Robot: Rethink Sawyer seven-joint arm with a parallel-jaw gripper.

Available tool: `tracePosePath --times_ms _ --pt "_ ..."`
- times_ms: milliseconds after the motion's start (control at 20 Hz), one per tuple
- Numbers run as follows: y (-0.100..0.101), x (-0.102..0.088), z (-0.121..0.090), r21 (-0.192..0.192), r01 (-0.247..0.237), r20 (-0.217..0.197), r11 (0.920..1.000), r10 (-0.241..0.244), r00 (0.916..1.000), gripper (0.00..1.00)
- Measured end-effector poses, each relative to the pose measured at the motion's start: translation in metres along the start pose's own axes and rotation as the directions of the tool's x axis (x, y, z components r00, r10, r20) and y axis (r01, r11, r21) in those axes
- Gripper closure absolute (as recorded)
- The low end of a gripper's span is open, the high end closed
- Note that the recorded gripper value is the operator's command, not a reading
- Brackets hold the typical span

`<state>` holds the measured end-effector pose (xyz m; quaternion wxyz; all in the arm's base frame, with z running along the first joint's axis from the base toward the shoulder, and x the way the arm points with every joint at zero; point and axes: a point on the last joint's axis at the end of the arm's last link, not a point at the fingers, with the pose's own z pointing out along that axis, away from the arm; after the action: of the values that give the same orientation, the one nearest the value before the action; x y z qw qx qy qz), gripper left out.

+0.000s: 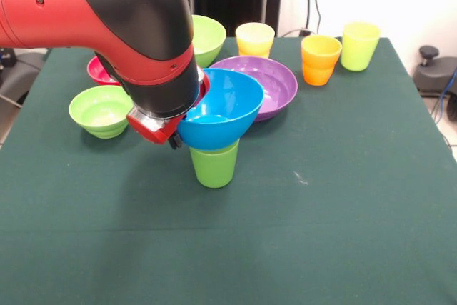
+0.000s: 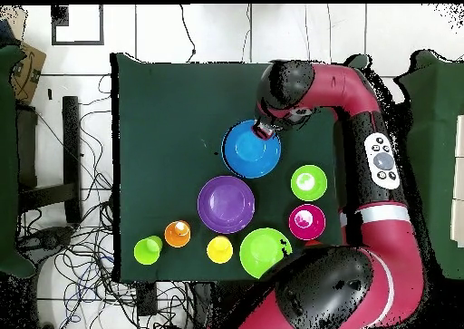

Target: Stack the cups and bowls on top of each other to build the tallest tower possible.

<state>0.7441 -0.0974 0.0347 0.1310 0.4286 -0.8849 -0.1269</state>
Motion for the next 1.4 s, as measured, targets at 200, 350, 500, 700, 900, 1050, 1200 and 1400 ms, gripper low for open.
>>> tracePosePath --times_ms 200,350,500,700,900,1050,1200,1400 --pt "-0.001 -0.001 0.000 0.004 0.000 0.003 1.0000 0.000 1.0000 1.00" --pt "-0.001 -0.001 0.000 0.006 0.000 0.007 1.0000 0.000 1.0000 1.00" --pt "-0.001 -0.002 -0.001 0.006 0.001 0.008 1.0000 -0.001 1.0000 1.00" --pt "0.000 -0.003 0.000 0.006 0.003 0.007 1.0000 -0.003 1.0000 1.00" --pt "0.002 -0.006 0.000 0.007 0.006 0.005 1.0000 -0.006 1.0000 1.00" --pt "0.002 -0.008 -0.001 0.009 0.009 0.005 0.9999 -0.009 0.9999 1.00" --pt "0.003 -0.010 -0.001 0.010 0.011 0.004 0.9999 -0.011 0.9999 1.00" --pt "0.004 -0.011 -0.001 0.010 0.013 0.004 0.9999 -0.013 0.9999 1.00"
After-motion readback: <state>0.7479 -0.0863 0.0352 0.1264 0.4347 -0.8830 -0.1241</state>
